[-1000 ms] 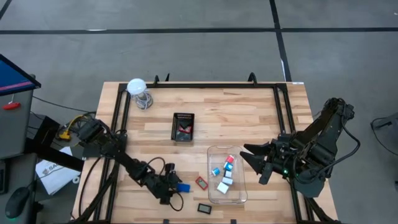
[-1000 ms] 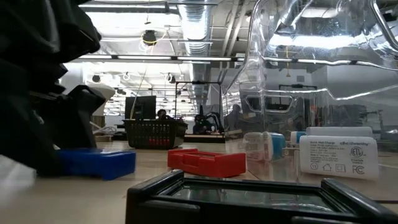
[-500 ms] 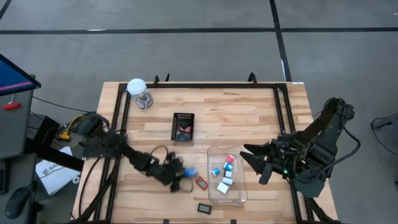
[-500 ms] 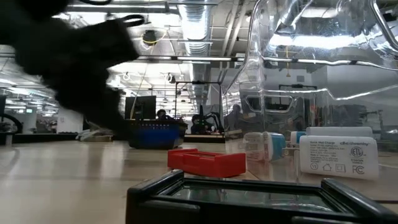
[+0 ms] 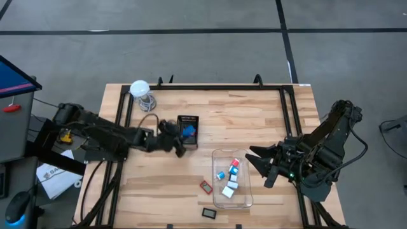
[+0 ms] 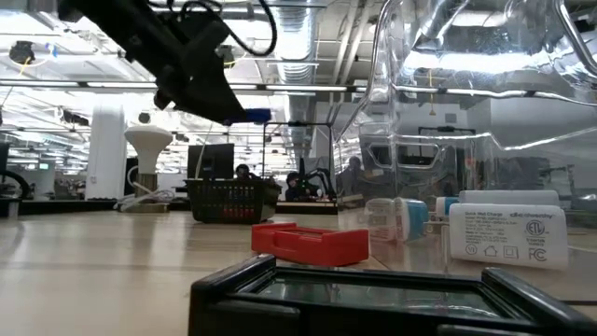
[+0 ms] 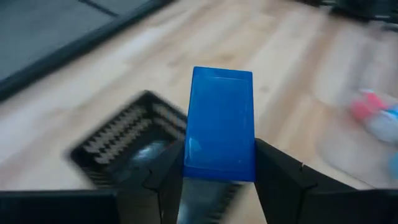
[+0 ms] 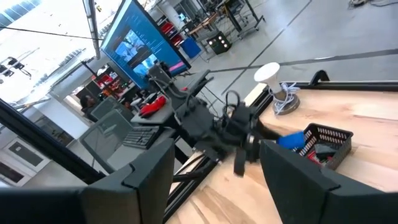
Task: Pick & Place Office items
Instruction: Put the blue digital clock into the black bin, then put the red digital clock into the black bin
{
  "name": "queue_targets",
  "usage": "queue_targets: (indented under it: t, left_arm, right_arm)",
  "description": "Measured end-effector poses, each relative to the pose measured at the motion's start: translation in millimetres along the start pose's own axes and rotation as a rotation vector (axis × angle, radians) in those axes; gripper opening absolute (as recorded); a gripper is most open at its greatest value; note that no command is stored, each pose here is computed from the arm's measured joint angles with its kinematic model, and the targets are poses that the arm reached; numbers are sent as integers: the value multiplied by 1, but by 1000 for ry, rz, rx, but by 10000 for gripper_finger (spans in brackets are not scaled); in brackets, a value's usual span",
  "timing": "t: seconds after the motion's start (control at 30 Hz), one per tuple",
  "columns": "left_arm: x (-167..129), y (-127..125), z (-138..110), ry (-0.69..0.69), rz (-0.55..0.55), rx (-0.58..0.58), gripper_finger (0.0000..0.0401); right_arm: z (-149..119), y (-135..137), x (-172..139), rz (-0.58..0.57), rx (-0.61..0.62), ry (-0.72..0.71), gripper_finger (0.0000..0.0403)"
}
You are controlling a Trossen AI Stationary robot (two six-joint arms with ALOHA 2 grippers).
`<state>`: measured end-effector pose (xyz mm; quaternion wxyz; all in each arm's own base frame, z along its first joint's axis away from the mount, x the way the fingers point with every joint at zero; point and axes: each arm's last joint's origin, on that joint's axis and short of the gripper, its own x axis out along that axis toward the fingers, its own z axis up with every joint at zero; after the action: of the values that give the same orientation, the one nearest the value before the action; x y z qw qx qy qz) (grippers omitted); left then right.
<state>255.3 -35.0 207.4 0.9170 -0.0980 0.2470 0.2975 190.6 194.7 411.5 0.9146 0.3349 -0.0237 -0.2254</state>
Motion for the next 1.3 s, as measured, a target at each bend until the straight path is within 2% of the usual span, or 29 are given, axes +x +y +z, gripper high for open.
queue_targets:
  t: [0.1,0.2,0.3,0.47,0.6,0.83,1.3]
  left_arm:
    - [7,18,7,23,63,-21,153]
    - [21,34,12,84,46,-54,157]
    - [40,47,7,175,55,-43,160]
    - [65,62,0,251,85,-12,156]
    - [80,63,-7,286,48,21,162]
    - [86,61,-12,295,48,26,158]
    - [85,60,-5,242,45,12,219]
  right_arm:
    - [0,0,0,-6,-3,-11,228]
    - [0,-1,0,-9,-4,-15,228]
    - [1,-1,2,-13,-3,-18,228]
    - [1,-1,3,-17,-2,-22,228]
    - [1,-1,3,-20,5,-28,228]
    - [2,-1,3,-27,12,-43,228]
    - [2,-2,3,-29,5,-44,228]
